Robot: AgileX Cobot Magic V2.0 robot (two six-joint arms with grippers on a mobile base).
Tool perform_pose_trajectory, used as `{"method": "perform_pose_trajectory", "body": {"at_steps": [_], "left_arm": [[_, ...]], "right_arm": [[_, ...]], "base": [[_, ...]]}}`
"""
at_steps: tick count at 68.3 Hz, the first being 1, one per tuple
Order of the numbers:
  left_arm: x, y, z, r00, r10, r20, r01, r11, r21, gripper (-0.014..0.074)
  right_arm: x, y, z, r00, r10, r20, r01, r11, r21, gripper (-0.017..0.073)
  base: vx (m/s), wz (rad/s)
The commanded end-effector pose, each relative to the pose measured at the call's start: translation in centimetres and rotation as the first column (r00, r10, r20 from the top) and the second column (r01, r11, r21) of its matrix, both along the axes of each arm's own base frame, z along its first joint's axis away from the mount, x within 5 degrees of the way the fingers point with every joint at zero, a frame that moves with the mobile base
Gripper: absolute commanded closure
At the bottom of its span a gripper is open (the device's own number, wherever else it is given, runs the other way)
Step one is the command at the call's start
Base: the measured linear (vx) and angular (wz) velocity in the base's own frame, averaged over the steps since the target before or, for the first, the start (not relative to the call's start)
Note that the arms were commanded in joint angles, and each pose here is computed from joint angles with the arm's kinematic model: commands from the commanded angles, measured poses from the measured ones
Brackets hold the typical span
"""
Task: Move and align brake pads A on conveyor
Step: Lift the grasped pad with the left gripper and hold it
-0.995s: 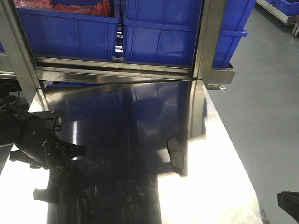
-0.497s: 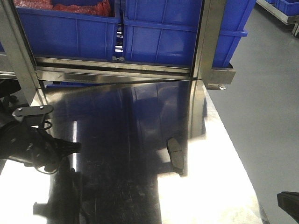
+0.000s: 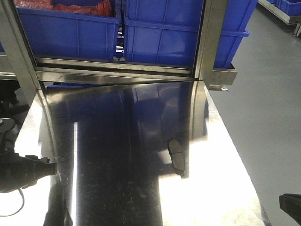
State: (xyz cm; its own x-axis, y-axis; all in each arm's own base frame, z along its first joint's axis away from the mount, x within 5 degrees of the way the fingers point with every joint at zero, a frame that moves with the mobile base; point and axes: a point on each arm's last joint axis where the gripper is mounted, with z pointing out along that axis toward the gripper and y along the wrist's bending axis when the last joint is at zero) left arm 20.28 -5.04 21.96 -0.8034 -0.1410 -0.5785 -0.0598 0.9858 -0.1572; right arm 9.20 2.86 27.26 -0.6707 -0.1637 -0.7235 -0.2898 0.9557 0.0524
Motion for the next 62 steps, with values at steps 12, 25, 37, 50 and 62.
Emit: {"method": "perform_pose_trajectory", "body": {"at_steps": [12, 25, 37, 50, 62], "left_arm": [[-3.0, 0.6, 2.8, 0.958, -0.022, 0.286, 0.046, 0.996, -0.078, 0.0501], [-6.0, 1.5, 3.8, 0.901, -0.052, 0.43, 0.082, 0.995, -0.052, 0.0501], [-8.0, 2.1, 5.1, 0.84, -0.041, 0.54, 0.092, 0.993, -0.068, 0.0501], [-9.3, 2.5, 6.0, 0.801, -0.027, 0.598, 0.095, 0.992, -0.081, 0.0501], [-9.4, 2.5, 6.1, 0.801, -0.026, 0.599, 0.093, 0.992, -0.081, 0.0501]], "right_arm": [[0.4, 0.1, 1.1, 0.997, -0.005, 0.074, 0.003, 1.0, 0.018, 0.0568], [0.4, 0.1, 1.1, 0.997, -0.005, 0.074, 0.003, 1.0, 0.018, 0.0568], [0.4, 0.1, 1.1, 0.997, -0.005, 0.074, 0.003, 1.0, 0.018, 0.0568], [0.4, 0.1, 1.1, 0.997, -0.005, 0.074, 0.003, 1.0, 0.018, 0.0568], [0.4, 0.1, 1.1, 0.997, -0.005, 0.074, 0.003, 1.0, 0.018, 0.0568]], "base": [[0.0, 0.0], [0.0, 0.0], [0.0, 0.0], [0.0, 0.0], [0.0, 0.0]]}}
